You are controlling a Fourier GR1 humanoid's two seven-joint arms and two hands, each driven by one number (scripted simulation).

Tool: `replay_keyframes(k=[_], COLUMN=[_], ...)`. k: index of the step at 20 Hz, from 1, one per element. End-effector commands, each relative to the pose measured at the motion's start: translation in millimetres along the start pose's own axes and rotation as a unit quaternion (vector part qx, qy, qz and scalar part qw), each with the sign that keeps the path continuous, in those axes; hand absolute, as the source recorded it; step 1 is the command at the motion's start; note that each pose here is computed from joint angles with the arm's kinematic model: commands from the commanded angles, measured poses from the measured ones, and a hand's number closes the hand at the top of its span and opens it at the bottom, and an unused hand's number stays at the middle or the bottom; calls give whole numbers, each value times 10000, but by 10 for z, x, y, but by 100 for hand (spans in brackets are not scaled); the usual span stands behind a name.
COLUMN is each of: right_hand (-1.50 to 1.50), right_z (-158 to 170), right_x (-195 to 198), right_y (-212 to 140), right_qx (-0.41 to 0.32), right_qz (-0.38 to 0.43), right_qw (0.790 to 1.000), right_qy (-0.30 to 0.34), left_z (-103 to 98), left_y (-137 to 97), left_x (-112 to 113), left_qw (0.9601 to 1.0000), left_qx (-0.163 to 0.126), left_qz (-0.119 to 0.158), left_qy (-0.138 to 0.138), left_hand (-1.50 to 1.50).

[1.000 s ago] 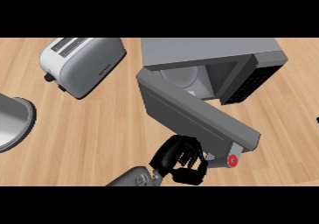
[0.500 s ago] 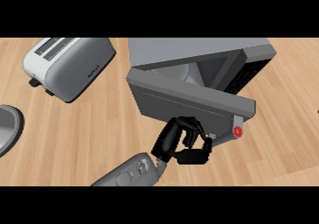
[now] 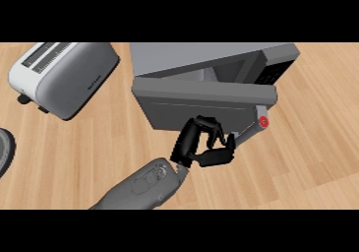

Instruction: Pick up the milk, place it into the microwave and close the microwave

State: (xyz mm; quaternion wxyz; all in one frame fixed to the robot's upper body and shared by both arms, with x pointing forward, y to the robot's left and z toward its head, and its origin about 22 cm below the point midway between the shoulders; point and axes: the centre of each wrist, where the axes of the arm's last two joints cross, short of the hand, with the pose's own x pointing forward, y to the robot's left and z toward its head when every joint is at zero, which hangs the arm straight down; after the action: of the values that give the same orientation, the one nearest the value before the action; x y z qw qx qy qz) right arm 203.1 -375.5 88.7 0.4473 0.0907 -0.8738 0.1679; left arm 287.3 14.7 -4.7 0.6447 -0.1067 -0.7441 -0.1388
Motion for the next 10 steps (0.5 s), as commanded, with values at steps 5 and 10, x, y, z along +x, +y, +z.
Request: replay_keyframes(k=[5, 10], right_hand=[-150, -150], right_z=[-142, -170], right_x=[123, 165], right_y=[-134, -201], right_qx=[119, 130], right_qz=[86, 49], right_qw=[9999, 9999], right_qy=[-15, 20], left_z=[-390, -530], left_y=[133, 164], left_x=[226, 355], left_qw=[9987, 9972], left_qx=[436, 426], left_qz=[143, 434], left_qy=[-236, -435], left_hand=[150, 150])
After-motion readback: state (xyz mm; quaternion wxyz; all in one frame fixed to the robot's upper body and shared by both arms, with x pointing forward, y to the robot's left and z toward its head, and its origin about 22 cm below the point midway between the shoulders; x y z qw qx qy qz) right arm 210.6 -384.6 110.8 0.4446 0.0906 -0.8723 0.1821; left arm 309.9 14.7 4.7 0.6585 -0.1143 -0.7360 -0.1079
